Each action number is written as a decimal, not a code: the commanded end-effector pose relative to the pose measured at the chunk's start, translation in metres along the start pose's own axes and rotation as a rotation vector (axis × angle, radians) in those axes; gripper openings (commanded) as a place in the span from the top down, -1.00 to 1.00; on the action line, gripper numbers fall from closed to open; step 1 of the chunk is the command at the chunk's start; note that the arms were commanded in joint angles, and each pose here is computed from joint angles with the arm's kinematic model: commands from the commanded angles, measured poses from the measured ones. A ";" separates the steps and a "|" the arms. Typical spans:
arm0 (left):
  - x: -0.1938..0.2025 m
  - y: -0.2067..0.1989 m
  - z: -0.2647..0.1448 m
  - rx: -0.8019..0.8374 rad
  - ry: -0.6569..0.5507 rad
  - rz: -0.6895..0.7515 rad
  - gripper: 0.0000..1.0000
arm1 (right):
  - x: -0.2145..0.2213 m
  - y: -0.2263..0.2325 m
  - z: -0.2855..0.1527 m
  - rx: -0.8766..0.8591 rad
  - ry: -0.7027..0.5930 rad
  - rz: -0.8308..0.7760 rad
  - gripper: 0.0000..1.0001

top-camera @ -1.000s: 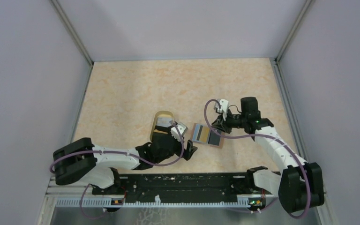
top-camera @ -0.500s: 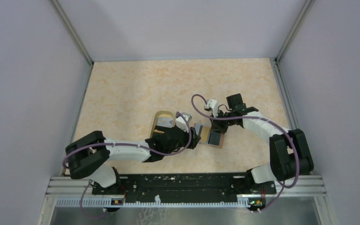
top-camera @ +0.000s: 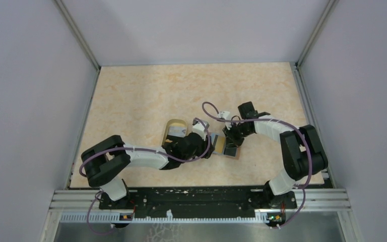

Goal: Put the credit cards into the card holder
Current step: Insert the credit card into the card holder.

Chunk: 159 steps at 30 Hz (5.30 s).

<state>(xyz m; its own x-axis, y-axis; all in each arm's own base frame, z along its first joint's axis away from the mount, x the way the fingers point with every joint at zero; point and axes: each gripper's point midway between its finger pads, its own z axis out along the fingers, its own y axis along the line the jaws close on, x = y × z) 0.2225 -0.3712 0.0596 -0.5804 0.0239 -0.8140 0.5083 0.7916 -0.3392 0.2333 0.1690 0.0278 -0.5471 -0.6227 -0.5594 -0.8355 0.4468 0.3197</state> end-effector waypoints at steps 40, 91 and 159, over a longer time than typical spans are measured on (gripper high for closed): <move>-0.016 -0.019 0.013 0.072 0.010 -0.004 -0.13 | -0.028 -0.016 0.008 0.002 -0.031 0.119 0.89; 0.005 -0.018 0.032 0.036 0.127 0.034 -0.11 | -0.009 -0.021 0.022 0.006 0.045 0.187 0.90; -0.004 -0.027 0.034 0.129 0.103 -0.163 -0.26 | 0.009 -0.038 0.012 0.028 0.087 0.302 0.87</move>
<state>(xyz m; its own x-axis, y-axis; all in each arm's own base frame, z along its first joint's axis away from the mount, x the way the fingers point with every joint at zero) 0.2340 -0.4119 0.0589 -0.7084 -0.0204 -0.7055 0.4820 0.7162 -0.5047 0.2559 0.1606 0.0173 -0.7824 -0.4753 -0.4023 -0.6226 0.6071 0.4937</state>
